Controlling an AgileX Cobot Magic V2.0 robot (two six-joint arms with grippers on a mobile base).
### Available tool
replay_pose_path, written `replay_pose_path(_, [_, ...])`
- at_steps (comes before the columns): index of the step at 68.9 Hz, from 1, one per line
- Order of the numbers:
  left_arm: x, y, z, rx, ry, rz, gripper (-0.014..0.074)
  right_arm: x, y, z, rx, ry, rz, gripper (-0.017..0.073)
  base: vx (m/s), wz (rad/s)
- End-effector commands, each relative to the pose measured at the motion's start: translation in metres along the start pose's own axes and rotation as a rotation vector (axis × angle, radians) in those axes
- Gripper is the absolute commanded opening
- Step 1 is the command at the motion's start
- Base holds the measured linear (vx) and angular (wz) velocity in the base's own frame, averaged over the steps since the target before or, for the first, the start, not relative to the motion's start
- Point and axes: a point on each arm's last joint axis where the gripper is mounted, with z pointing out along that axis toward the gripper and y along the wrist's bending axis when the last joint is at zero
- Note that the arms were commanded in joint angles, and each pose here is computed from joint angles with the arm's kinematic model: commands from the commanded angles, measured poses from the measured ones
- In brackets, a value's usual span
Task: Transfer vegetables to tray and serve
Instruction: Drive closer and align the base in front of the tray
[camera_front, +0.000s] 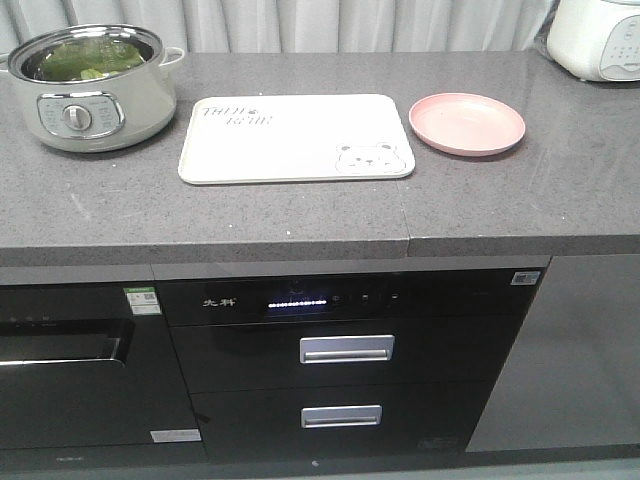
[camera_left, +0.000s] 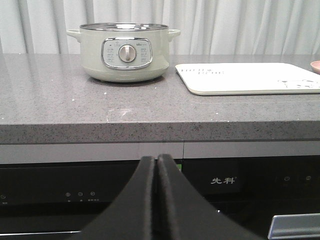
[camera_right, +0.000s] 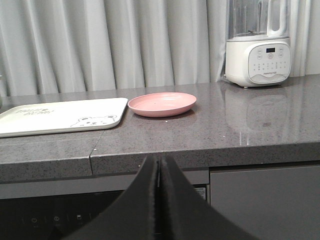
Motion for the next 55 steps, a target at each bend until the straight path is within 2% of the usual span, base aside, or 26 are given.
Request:
replay_pose_path(1, [0.0015,-0.001,0.0003,0.015,-0.062,-0.001,-0.0006,-0.0025,0.001,-0.0003,-0.012,-0.068,-0.003,-0.0003,0.07,0.0])
replay_pose_path(55, [0.0015,-0.001,0.0003,0.015,-0.062,-0.001,-0.0006,-0.0025,0.001,-0.0003,-0.012,-0.068,-0.003,-0.0003,0.09,-0.01])
